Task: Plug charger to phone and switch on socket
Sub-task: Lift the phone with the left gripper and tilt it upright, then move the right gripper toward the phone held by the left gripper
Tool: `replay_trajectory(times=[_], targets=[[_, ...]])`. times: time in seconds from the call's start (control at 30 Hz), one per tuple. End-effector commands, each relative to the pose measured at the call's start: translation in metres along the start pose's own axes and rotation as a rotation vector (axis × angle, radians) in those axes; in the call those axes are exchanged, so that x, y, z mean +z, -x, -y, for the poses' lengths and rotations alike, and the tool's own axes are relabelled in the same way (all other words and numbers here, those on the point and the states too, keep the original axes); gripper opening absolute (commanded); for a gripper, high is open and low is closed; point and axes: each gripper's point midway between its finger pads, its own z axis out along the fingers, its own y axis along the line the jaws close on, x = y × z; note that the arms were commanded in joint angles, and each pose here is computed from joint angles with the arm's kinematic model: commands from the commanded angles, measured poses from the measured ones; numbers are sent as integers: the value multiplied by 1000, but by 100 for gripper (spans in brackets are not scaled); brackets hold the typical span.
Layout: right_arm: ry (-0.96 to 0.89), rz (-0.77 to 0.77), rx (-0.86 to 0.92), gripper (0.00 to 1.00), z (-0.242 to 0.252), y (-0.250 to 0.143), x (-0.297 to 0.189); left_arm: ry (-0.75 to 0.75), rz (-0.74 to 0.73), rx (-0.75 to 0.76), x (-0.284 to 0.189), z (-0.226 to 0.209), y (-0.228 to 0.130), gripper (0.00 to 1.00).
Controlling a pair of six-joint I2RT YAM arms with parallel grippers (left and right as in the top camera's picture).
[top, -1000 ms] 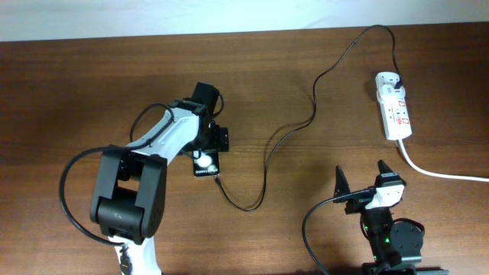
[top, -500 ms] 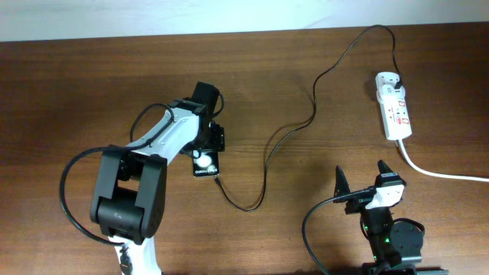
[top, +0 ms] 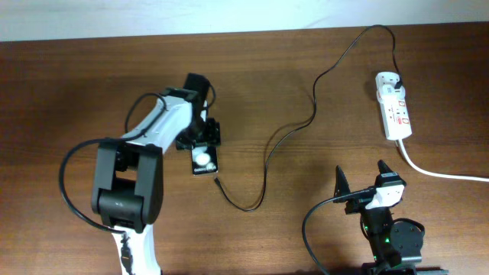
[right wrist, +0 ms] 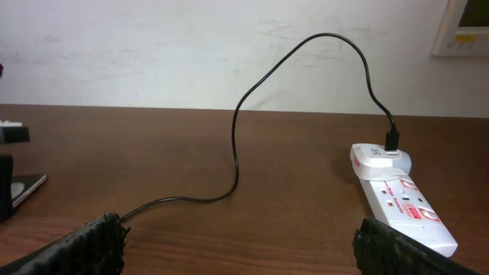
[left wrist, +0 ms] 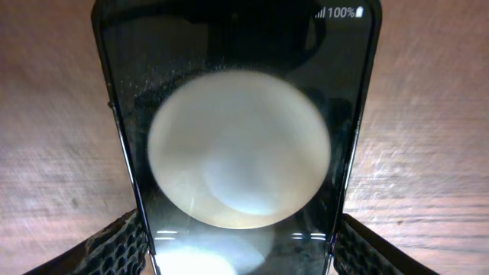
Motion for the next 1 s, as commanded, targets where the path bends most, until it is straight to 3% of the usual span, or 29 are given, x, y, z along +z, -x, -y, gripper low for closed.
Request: replay_trajectory(times=[0.0,0.23,0.37,0.97], targets=[[22,-2,0,99,-4,-2,0,-183,20,48,-18,12,18,68],[22,-2,0,99,-4,-2,0,-577,31,185,-50,30,18,70],[22,-2,0,99,-4,-2,0,-719,77,224,-67,30,23,72],[74,34,52,99,-13,8,-1,-736,90,216,-70,27,25,73]])
